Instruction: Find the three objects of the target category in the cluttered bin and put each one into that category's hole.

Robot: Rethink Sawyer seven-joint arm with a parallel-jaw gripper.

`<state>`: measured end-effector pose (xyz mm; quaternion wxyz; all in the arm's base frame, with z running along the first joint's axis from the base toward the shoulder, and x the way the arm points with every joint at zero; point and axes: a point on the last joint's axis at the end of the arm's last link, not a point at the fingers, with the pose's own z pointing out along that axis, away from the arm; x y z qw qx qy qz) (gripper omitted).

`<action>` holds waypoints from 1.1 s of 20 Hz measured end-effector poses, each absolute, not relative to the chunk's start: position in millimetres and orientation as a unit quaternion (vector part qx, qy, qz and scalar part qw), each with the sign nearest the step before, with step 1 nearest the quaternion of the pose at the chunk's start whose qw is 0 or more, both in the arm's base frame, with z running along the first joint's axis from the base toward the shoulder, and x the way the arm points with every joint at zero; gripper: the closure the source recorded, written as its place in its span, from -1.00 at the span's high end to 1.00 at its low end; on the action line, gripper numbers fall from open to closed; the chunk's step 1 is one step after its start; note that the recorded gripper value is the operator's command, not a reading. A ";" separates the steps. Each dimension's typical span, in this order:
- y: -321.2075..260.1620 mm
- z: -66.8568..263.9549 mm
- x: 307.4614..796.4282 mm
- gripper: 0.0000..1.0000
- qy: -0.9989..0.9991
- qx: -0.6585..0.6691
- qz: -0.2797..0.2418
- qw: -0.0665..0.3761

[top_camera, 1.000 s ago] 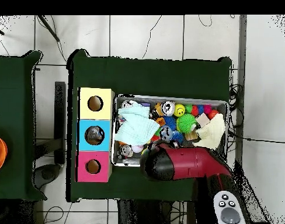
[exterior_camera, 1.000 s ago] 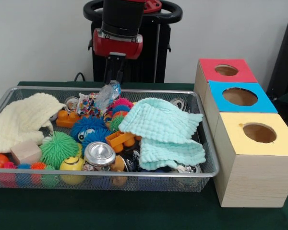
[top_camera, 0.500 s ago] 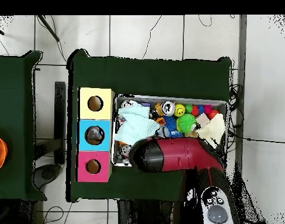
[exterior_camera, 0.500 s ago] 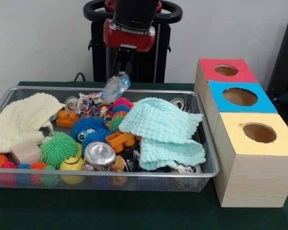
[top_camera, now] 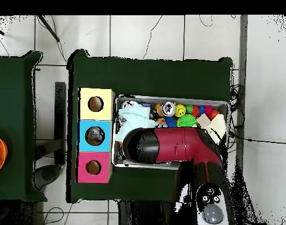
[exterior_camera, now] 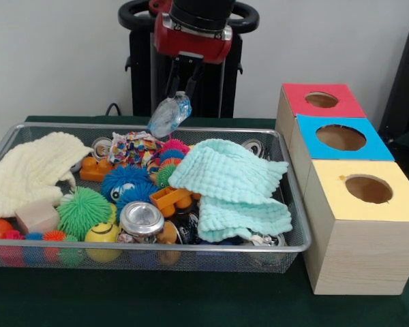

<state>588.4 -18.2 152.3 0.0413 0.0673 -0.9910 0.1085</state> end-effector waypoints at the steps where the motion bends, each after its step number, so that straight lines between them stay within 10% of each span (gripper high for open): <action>1: -16.3 155.2 590.5 -1.00 -0.991 0.062 0.105 0.046; 22: 81.1 206.8 613.9 -1.00 -0.997 -0.032 0.036 0.058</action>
